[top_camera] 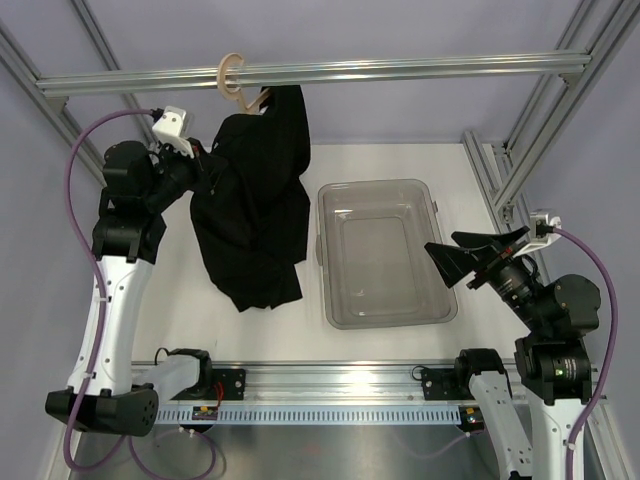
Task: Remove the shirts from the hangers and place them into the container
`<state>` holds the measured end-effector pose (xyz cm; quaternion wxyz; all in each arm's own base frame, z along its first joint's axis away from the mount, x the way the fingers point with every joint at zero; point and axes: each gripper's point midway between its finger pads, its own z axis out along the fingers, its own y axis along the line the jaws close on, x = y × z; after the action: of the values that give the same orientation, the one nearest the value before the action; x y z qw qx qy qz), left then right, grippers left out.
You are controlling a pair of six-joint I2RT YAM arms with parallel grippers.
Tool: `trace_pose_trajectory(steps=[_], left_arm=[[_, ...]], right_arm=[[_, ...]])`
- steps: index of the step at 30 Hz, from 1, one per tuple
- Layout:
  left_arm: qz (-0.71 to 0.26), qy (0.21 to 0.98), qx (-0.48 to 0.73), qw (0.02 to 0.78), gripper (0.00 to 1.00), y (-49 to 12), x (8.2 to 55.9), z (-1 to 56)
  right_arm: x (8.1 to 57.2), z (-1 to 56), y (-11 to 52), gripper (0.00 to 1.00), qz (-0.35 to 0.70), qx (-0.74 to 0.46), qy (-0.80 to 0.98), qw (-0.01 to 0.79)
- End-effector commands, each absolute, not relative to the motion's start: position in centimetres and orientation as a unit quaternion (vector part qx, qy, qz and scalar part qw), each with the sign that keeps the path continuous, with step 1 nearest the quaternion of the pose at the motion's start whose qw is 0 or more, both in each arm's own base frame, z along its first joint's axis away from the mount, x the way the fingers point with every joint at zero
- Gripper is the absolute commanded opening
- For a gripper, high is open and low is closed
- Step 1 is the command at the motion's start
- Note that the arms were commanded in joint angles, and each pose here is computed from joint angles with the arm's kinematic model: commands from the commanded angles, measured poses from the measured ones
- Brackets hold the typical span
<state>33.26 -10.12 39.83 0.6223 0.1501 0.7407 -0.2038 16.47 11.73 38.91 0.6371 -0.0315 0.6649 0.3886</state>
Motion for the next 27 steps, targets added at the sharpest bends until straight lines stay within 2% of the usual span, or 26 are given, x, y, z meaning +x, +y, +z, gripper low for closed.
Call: trace_pose_trajectory(steps=[1,10,16,19,23,27], left_arm=[[-0.177,0.616,0.186,0.745,0.00,-10.0,31.4,49.0],[-0.209,0.613,0.197,0.736,0.00,-11.1,31.1,49.4],[-0.282,0.674,0.182,0.658,0.00,-12.5,28.3,45.7],[-0.346,0.698,0.179,0.601,0.00,-14.0,24.7,42.6],[-0.388,0.733,0.153,0.537,0.00,-14.6,22.3,39.0],[-0.410,0.746,0.136,0.506,0.00,-14.9,20.0,37.7]], right_arm=[[16.7,39.5,12.1,1.00,0.400,-0.043,0.658,0.636],[16.7,39.7,12.2,1.00,0.401,-0.046,0.659,0.635],[16.9,39.7,13.1,1.00,0.424,-0.066,0.657,0.620],[17.7,39.6,13.9,0.99,0.441,-0.077,0.674,0.588],[19.2,39.6,14.3,0.99,0.441,-0.076,0.698,0.559],[21.0,40.0,16.2,1.00,0.443,-0.083,0.712,0.538]])
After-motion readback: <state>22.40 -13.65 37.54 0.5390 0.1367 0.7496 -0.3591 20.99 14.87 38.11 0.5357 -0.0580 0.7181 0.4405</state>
